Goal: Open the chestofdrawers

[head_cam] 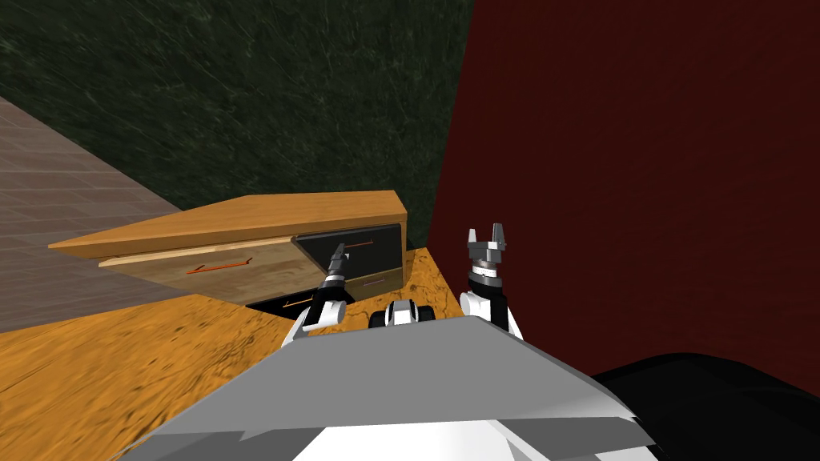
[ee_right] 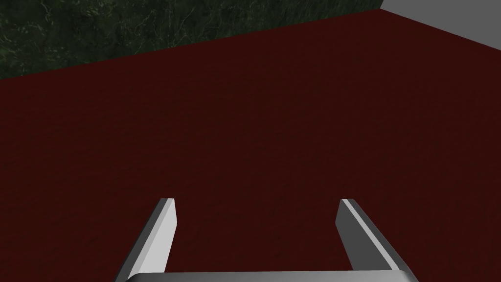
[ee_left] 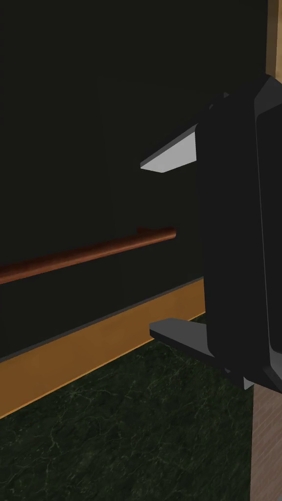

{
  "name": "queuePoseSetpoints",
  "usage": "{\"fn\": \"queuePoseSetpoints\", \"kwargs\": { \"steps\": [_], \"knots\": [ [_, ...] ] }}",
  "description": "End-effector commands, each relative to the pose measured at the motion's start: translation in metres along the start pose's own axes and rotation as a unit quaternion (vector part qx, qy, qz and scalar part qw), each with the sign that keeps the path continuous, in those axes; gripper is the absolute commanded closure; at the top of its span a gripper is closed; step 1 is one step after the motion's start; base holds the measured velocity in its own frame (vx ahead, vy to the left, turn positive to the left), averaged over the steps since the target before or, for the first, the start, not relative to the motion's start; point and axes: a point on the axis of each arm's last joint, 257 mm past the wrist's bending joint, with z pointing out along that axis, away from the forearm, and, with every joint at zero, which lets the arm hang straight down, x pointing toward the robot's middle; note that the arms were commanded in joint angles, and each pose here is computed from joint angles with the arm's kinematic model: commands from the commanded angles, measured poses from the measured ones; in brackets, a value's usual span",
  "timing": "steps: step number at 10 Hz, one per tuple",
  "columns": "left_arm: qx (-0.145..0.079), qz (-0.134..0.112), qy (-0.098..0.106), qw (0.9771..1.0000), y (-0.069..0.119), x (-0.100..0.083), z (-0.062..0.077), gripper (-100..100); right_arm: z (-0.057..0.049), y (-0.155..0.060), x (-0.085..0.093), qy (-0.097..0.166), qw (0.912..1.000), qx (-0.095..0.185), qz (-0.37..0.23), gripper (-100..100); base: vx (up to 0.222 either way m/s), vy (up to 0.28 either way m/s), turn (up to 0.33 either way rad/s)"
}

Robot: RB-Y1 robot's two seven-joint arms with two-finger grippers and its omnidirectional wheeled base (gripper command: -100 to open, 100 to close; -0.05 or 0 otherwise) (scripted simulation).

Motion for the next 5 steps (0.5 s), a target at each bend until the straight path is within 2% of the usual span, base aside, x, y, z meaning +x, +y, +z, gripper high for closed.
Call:
{"fn": "queuePoseSetpoints", "kwargs": {
  "steps": [1,3,5],
  "knots": [
    [0.001,-0.036,-0.019,0.9992,-0.0042,0.0098,0.0004,-100,0.0,0.0,0.0,0.0,1.0,0.0,0.0,0,0.0,0.0,0.0],
    [0.0,-0.061,-0.033,0.9976,-0.0063,0.0168,0.0003,-100,0.0,0.0,0.0,0.0,1.0,0.0,0.0,0,0.0,0.0,0.0],
    [0.0,-0.054,-0.031,0.9981,-0.0112,0.013,0.0026,-100,0.0,0.0,0.0,0.0,1.0,0.0,0.0,0,0.021,0.003,-0.009]
  ]
}}
